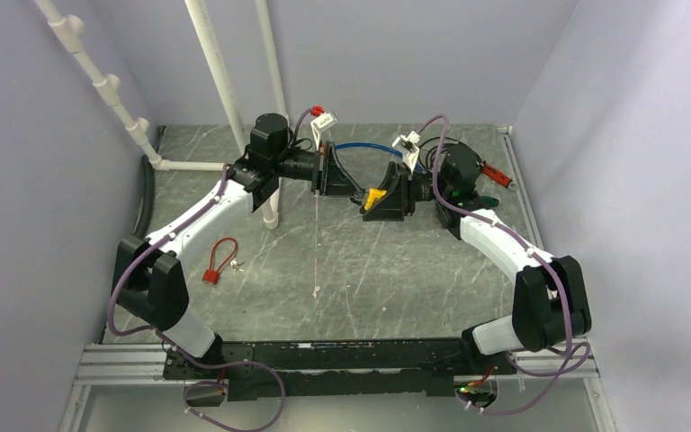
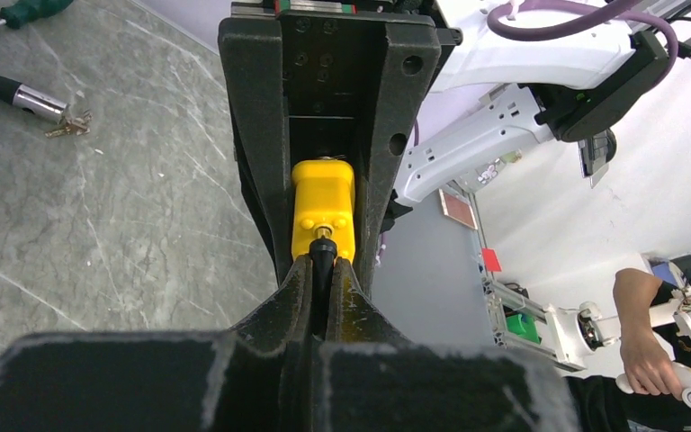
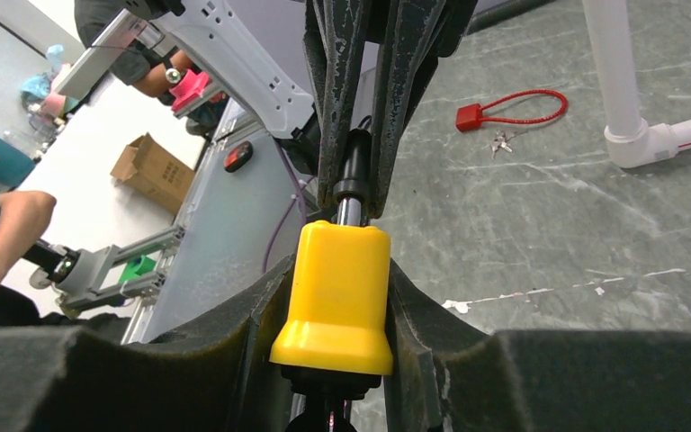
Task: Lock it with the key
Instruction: Lock the lock.
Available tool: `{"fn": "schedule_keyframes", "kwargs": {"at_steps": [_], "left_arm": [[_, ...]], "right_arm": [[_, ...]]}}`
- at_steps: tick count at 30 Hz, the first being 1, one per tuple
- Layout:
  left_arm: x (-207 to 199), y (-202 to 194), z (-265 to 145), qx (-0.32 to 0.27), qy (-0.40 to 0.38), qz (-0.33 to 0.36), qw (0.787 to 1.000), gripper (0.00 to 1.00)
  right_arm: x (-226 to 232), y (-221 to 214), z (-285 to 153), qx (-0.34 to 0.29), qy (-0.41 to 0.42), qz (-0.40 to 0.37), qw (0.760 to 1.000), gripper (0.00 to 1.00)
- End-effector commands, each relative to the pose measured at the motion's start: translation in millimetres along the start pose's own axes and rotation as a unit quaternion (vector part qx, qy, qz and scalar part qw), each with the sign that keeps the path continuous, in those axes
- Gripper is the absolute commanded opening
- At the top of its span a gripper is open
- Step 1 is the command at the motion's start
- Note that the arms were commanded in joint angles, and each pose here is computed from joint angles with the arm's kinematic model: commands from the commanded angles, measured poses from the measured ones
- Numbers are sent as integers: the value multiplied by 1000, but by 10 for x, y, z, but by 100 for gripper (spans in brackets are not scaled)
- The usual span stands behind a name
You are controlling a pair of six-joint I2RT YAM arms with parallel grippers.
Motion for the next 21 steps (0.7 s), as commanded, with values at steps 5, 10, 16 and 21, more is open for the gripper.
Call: {"fn": "schedule_keyframes", "kwargs": {"at_steps": [5, 10, 16, 21], "left_arm": [[-197, 125, -34, -42, 4, 44, 998, 0], [-199, 144, -80, -48, 11, 49, 998, 0], [-232, 246, -192, -67, 20, 60, 996, 0], [-233, 302, -287, -78, 29, 59, 995, 0]], "right_arm": [[116, 296, -112, -40, -45, -111, 992, 0], [135, 238, -134, -34, -43, -101, 993, 0], [138, 141, -161, -30, -44, -91, 994, 0], [130, 139, -241, -32, -55, -92, 994, 0]]}}
Point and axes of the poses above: each gripper's point midway between its finger pads, its own z axis out along the fingers, its own x axis along the line the jaws close on, y = z × x, the point moved 10 cm from there along -z, back along the fingers, and after that the axes turned 11 degrees about -z, right-handed, at the moved point
